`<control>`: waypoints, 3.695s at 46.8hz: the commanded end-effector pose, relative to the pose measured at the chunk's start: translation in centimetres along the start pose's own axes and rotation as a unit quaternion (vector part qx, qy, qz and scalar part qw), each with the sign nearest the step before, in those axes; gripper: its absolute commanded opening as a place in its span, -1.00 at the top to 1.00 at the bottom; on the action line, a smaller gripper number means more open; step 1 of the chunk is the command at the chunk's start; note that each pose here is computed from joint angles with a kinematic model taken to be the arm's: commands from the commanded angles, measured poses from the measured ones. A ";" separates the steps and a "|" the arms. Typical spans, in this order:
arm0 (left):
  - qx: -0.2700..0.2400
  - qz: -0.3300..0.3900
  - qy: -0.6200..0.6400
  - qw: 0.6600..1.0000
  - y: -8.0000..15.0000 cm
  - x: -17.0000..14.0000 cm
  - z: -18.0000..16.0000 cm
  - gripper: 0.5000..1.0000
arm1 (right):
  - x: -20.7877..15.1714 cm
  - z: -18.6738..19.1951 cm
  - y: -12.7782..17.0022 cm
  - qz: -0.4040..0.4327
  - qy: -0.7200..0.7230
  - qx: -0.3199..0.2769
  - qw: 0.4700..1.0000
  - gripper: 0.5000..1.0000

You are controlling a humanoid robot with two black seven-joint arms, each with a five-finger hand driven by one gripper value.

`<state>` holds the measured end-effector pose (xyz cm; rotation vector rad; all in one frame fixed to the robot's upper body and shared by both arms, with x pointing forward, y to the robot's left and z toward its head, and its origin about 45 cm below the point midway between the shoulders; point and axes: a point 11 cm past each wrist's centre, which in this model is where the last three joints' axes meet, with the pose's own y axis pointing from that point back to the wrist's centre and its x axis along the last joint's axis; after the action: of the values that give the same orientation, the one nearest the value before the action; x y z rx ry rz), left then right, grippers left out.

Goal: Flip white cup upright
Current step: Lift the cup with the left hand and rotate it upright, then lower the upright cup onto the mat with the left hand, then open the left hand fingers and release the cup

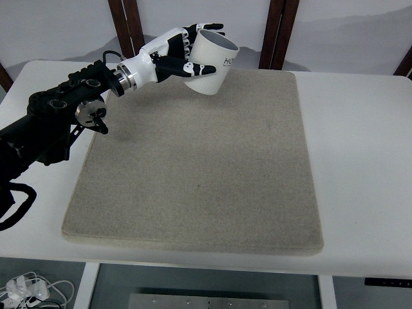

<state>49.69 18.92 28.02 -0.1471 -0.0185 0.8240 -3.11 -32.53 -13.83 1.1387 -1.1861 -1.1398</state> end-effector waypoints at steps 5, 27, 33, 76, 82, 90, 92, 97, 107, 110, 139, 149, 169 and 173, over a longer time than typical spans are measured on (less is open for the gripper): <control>-0.042 0.032 0.039 0.998 1.1 0.7 -0.5 0.99 | 0.0 0.0 0.0 0.000 0.000 0.000 1.000 -0.81; -0.018 0.054 0.072 0.996 3.5 0.4 -4.6 0.99 | 0.0 0.0 0.0 0.000 0.001 0.000 1.000 -0.81; -0.013 0.069 0.077 0.995 4.1 0.6 -5.5 0.94 | 0.0 0.0 0.0 0.000 0.000 0.000 1.000 -0.81; 0.031 0.109 0.044 0.993 6.4 2.0 -7.9 0.21 | 0.0 0.0 0.0 0.000 0.000 0.000 1.000 -0.81; 0.043 0.106 0.033 0.993 6.5 1.8 -8.4 0.06 | 0.0 0.0 0.0 0.000 0.000 0.000 1.000 -0.81; 0.045 0.105 0.031 0.993 6.5 1.8 -8.4 -0.25 | 0.0 0.0 0.0 0.000 0.000 0.000 1.000 -0.81; 0.046 0.107 0.031 0.993 6.5 1.8 -8.5 -0.29 | 0.0 0.0 0.0 0.000 0.000 0.000 1.000 -0.81; 0.044 0.109 0.030 0.993 6.5 1.9 -8.4 -0.48 | 0.0 0.0 0.0 0.000 0.001 0.000 1.000 -0.81; 0.047 0.106 0.036 0.993 6.8 1.6 -8.8 -0.68 | 0.0 0.0 0.0 0.000 0.001 0.000 1.000 -0.81; 0.047 0.107 0.037 0.992 6.8 1.6 -8.9 -0.70 | 0.0 0.0 0.0 0.000 0.000 0.000 1.000 -0.81; 0.042 0.105 0.041 0.993 6.5 1.4 -8.7 -0.99 | 0.0 0.0 0.0 0.000 0.001 0.000 1.000 -0.81; 0.036 0.107 0.046 0.992 6.5 1.5 -8.5 -0.99 | 0.0 0.0 0.0 0.000 0.001 0.000 1.000 -0.81; 0.008 0.096 0.037 0.995 5.0 2.4 -5.4 -0.99 | 0.0 0.0 0.0 0.000 0.000 0.000 1.000 -0.81; -0.002 0.102 0.034 0.994 5.0 3.2 -4.3 -0.99 | 0.0 0.0 0.0 0.000 0.000 0.000 1.000 -0.81</control>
<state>48.14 23.59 22.02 -0.1693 0.0718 1.0121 -3.12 -32.52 -13.83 1.1388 -1.1856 -1.1396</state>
